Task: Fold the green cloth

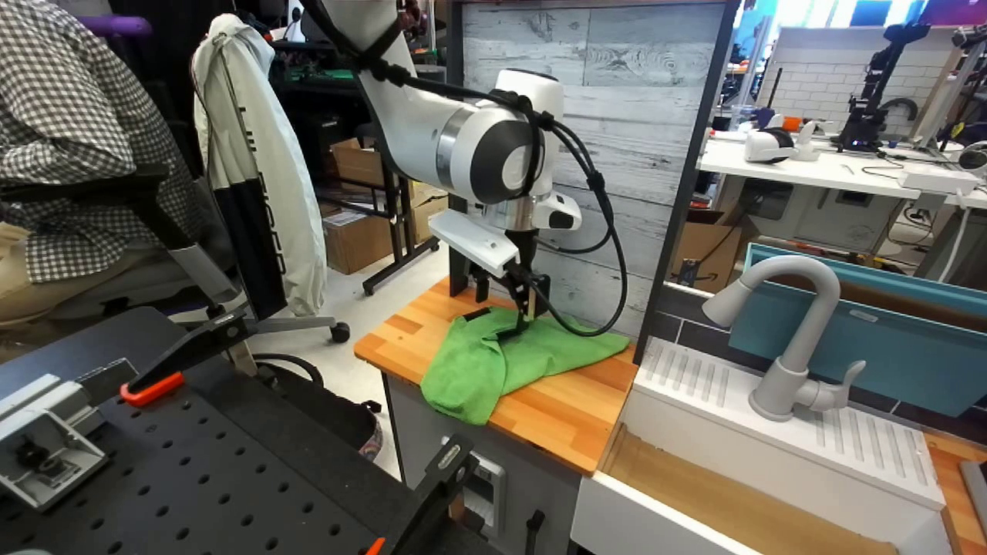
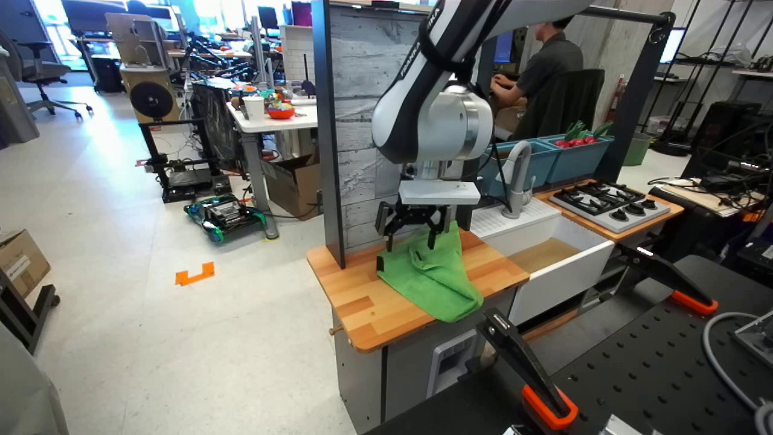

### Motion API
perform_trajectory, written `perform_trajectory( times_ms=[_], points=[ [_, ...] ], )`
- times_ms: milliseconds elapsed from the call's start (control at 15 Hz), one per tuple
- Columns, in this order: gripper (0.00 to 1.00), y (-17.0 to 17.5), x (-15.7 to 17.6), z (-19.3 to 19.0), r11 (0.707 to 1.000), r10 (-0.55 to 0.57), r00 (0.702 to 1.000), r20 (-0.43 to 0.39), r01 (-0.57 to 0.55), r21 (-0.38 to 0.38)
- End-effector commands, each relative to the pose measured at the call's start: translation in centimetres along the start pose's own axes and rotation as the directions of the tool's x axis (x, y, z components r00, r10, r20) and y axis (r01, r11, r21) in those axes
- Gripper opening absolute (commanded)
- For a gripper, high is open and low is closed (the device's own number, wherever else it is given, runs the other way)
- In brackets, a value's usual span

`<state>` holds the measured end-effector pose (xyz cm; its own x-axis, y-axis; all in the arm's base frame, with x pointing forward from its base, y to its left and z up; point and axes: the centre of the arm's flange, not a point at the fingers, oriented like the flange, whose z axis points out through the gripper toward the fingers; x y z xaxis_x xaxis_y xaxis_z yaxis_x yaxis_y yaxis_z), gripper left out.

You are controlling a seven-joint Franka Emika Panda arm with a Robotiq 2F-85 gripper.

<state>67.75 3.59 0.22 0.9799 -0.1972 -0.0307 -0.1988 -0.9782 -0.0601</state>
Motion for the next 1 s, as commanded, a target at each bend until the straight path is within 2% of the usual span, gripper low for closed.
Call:
perform_trajectory(
  times_ms=[0,333,467,533,933],
  points=[
    [1.0,0.9,-4.0,-3.5,0.999,-0.044,0.999,-0.03,0.044,0.011],
    [1.0,1.1,-6.8,-7.5,0.995,-0.086,0.99,-0.109,0.09,0.034],
    [1.0,1.2,-7.5,-8.6,0.994,-0.095,0.989,-0.113,0.1,0.038],
    [1.0,0.3,-4.8,-6.0,0.997,-0.076,0.992,-0.1,0.079,0.018],
    [1.0,0.3,-5.2,-5.9,0.997,-0.077,0.993,-0.093,0.079,0.018]
  ],
)
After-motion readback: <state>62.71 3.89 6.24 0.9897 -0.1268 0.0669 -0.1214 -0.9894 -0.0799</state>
